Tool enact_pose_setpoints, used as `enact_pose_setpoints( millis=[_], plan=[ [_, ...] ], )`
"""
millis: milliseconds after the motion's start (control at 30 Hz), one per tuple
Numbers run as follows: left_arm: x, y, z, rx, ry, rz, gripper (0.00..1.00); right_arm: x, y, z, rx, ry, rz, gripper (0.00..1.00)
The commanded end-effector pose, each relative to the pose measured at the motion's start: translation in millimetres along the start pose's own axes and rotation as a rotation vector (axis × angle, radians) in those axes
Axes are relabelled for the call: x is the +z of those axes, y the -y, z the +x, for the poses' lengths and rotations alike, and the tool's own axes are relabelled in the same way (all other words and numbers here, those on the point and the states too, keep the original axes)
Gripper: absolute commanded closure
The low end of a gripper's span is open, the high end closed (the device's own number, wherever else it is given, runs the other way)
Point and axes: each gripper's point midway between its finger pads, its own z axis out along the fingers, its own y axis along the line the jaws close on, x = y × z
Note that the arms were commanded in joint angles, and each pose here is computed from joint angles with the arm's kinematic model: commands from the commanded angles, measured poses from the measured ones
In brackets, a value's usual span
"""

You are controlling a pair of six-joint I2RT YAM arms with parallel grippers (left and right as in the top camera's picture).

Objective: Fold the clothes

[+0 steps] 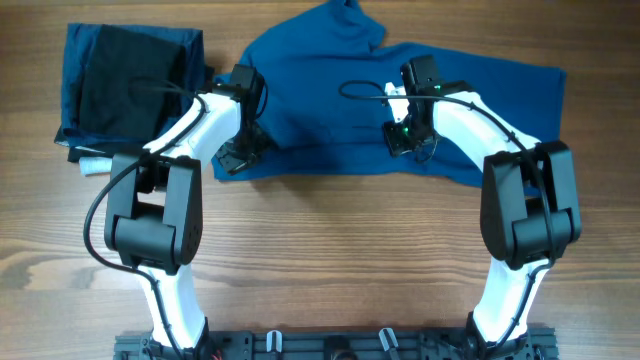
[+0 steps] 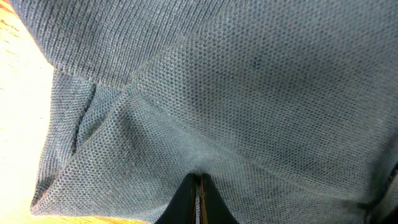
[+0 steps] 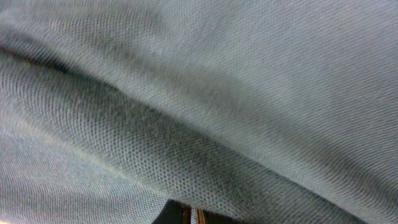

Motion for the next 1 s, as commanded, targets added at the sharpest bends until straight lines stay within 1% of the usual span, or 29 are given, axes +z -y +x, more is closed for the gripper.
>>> enact_pose_setpoints(
  millis=[0,100,167,233,300,367,400,567,600,667,700,733,800,900,967],
  plan=[
    [8,-6,4,-0.016,-0.023,-0.018,0.96,-7,10,-18,0.024,0.017,0.046,0.96],
    [8,-13,1,-0.003,0.003,-0.059,0.96,-16,9,-19,0.026,0.000,0.045,0.96],
    [7,-25,-5,0.000,0.042,-0.119,0.96,-16,8,-13,0.036,-0.027,0.042,0.96],
    [5,-34,-15,0.006,0.097,-0.173,0.96,-18,9,0,0.094,-0.075,0.043,0.95],
    [2,-42,-25,0.007,0.155,-0.225,0.96,-25,27,18,0.199,-0.138,0.094,0.96],
    [0,-46,-29,0.009,0.179,-0.248,0.96,-33,46,34,0.284,-0.181,0.138,0.95],
    [0,-46,-29,0.024,0.181,-0.249,0.96,-41,59,44,0.355,-0.203,0.139,0.96],
    [0,-45,-30,0.040,0.182,-0.246,0.96,-83,113,72,0.654,-0.186,0.163,0.95],
    [0,-45,-30,0.040,0.182,-0.246,0.96,-93,126,83,0.720,-0.189,0.168,0.93],
    [1,-44,-30,0.040,0.179,-0.244,0.96,-102,153,103,0.827,-0.197,0.172,0.92],
    [1,-44,-30,0.040,0.179,-0.243,0.96,-103,167,114,0.895,-0.198,0.174,0.92],
    [1,-44,-30,0.040,0.179,-0.243,0.96,-103,178,126,0.951,-0.200,0.176,0.96],
    [1,-45,-29,0.041,0.177,-0.246,0.96,-101,198,148,1.051,-0.200,0.177,0.96],
    [1,-45,-29,0.040,0.177,-0.246,0.96,-99,211,172,1.131,-0.216,0.166,0.96],
    [1,-45,-29,0.040,0.177,-0.246,0.96,-95,216,180,1.169,-0.203,0.141,0.96]
  ],
)
